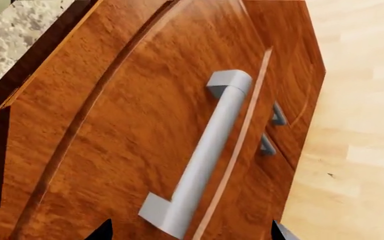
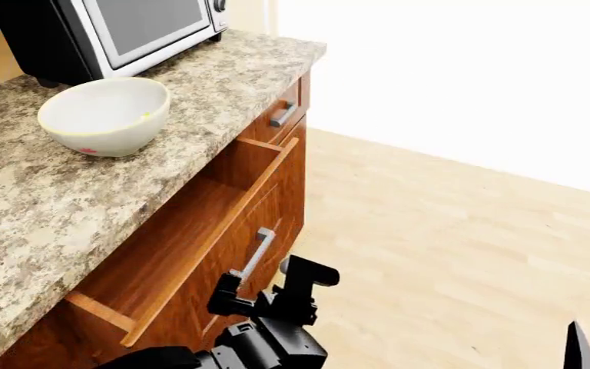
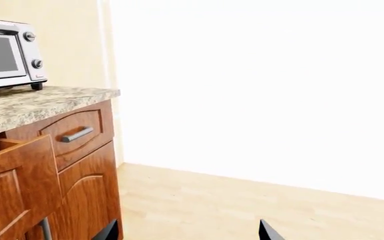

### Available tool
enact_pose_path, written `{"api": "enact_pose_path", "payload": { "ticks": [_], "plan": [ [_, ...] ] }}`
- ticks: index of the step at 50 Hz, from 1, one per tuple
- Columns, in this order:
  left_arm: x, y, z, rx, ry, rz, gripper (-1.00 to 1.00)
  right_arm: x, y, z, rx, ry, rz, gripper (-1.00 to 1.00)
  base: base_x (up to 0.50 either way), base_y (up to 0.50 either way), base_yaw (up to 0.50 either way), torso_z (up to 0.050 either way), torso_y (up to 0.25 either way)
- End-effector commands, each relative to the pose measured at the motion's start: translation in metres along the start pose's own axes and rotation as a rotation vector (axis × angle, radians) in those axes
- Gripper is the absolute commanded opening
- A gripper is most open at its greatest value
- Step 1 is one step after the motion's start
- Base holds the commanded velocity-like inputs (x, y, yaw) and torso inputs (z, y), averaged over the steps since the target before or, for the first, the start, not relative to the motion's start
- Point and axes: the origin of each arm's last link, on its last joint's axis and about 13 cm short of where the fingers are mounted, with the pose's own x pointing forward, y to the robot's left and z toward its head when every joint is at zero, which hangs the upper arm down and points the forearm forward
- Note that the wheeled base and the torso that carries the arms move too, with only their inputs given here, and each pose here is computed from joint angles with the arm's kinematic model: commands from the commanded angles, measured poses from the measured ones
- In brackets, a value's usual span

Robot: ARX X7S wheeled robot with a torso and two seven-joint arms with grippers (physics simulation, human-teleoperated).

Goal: Place the bar in the bowl and close the drawer.

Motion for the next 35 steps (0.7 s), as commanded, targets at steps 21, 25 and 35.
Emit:
{"api": "enact_pose_path", "payload": {
  "ticks": [21, 25, 35],
  "plan": [
    [0.034, 0.014, -0.021, 0.083, 0.071, 0.178, 1.0, -0.006, 0.002, 0.0, -0.001, -0.011, 0.003, 1.0, 0.0, 0.0, 0.0, 0.0, 0.0],
    [0.037, 0.017, -0.02, 0.084, 0.077, 0.194, 1.0, -0.006, 0.002, 0.0, -0.001, -0.011, 0.002, 1.0, 0.0, 0.0, 0.0, 0.0, 0.0],
    [0.051, 0.026, -0.017, 0.071, 0.087, 0.25, 1.0, -0.007, 0.002, 0.0, -0.001, -0.014, 0.0, 1.0, 0.0, 0.0, 0.0, 0.0, 0.0]
  ]
}}
